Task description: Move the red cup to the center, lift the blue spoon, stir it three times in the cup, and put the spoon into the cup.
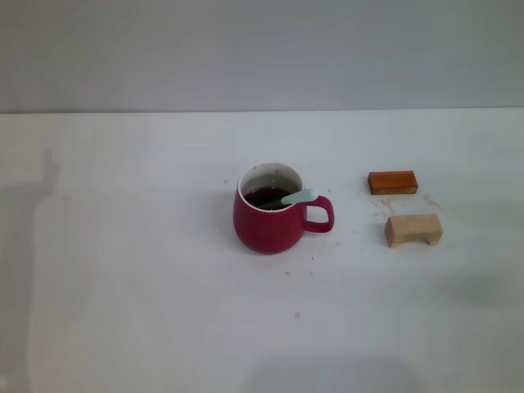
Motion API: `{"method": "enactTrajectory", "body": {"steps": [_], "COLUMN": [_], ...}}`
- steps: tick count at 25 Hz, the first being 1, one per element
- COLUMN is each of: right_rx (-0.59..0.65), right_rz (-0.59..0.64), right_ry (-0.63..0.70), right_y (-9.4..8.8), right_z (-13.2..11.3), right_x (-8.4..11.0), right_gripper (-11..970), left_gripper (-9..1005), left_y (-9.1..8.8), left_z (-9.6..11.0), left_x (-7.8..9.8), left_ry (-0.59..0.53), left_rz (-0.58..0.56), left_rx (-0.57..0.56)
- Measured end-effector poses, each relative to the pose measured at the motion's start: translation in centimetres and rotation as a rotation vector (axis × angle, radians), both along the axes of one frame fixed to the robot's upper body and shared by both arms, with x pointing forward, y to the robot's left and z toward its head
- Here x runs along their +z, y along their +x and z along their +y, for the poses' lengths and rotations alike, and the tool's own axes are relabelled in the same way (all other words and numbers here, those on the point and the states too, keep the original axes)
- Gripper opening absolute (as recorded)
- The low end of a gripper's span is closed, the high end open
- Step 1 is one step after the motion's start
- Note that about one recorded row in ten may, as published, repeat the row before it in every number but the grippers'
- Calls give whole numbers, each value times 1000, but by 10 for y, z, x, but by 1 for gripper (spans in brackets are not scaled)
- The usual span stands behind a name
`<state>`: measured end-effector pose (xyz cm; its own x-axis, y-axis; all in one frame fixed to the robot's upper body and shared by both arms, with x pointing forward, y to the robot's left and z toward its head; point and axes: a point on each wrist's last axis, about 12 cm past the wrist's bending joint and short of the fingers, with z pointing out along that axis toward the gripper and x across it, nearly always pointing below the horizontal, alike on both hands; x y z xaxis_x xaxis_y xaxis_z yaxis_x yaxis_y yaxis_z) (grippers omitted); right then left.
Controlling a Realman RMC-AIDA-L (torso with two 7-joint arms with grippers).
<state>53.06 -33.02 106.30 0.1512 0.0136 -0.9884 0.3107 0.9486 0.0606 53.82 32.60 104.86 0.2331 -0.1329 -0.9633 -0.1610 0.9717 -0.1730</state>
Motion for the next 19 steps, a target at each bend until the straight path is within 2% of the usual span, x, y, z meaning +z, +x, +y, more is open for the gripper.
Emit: {"method": "enactTrajectory", "body": {"steps": [6,19], "right_rx": [-29,-35], "right_rz": [-15,-32], "right_ry": [8,26], "right_y": [-8,-10], "right_z": [-11,-16], "right_x": [-14,-16], "right_gripper": [306,306], "left_gripper": [861,861], "left_y": [2,1], "left_z": [-4,-2], "left_x": [0,1], "left_ry": [12,17], "left_rz": [2,-4], "left_rx": [-22,-19]}}
